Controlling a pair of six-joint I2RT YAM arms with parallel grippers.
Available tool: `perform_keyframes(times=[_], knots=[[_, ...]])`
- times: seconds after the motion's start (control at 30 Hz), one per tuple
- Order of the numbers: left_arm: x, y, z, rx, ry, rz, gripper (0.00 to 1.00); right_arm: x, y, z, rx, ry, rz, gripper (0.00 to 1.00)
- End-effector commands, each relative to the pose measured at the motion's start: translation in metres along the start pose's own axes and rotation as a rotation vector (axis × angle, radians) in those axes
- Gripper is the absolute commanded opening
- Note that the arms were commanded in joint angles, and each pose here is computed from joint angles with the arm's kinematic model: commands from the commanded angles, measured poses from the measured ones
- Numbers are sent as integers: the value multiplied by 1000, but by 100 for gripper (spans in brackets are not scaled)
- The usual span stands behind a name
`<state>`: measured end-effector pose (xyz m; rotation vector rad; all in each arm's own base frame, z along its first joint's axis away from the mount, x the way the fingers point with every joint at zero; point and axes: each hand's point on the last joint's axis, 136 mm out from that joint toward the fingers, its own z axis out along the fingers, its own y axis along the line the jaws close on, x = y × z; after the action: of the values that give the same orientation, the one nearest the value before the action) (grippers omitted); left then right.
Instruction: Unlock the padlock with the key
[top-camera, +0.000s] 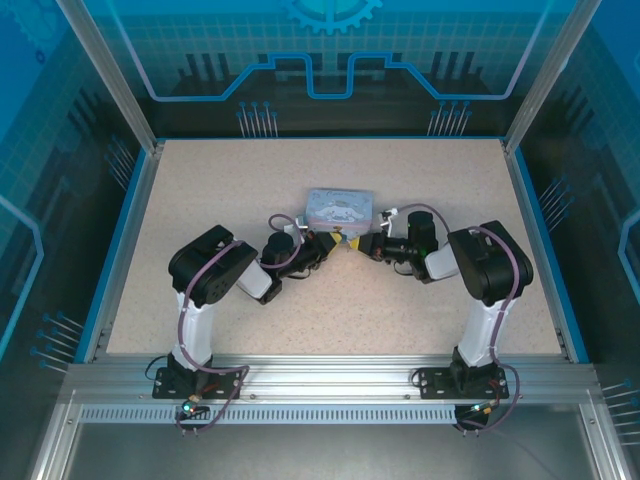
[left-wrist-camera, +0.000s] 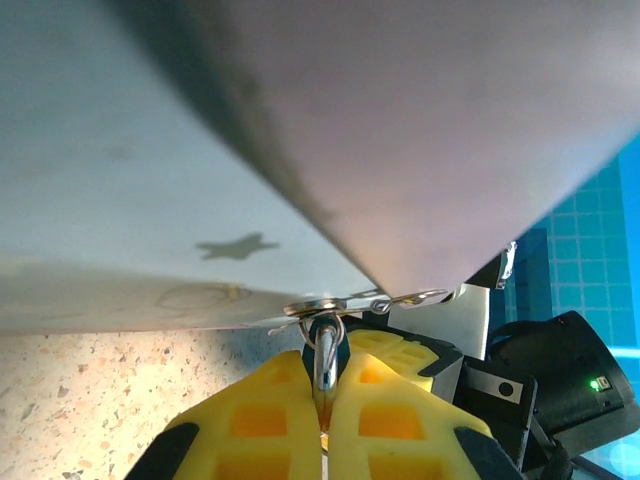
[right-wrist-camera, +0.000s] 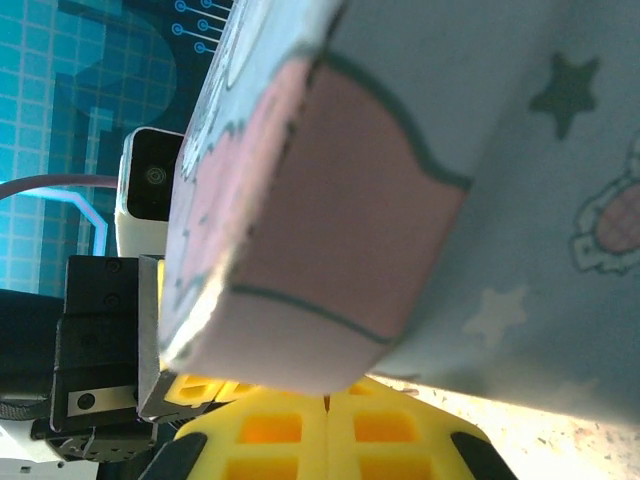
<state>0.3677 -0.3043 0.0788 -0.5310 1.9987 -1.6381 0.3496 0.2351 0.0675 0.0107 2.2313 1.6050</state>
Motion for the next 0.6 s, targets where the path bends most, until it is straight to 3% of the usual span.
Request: perform_keyframes(times=[0.0, 0.57], knots=[[101, -47, -8, 165, 414, 41, 0, -23, 27, 13, -73, -23, -168, 4], [105, -55, -11, 182, 448, 32, 0, -27, 6, 6, -70, 24, -213, 4]])
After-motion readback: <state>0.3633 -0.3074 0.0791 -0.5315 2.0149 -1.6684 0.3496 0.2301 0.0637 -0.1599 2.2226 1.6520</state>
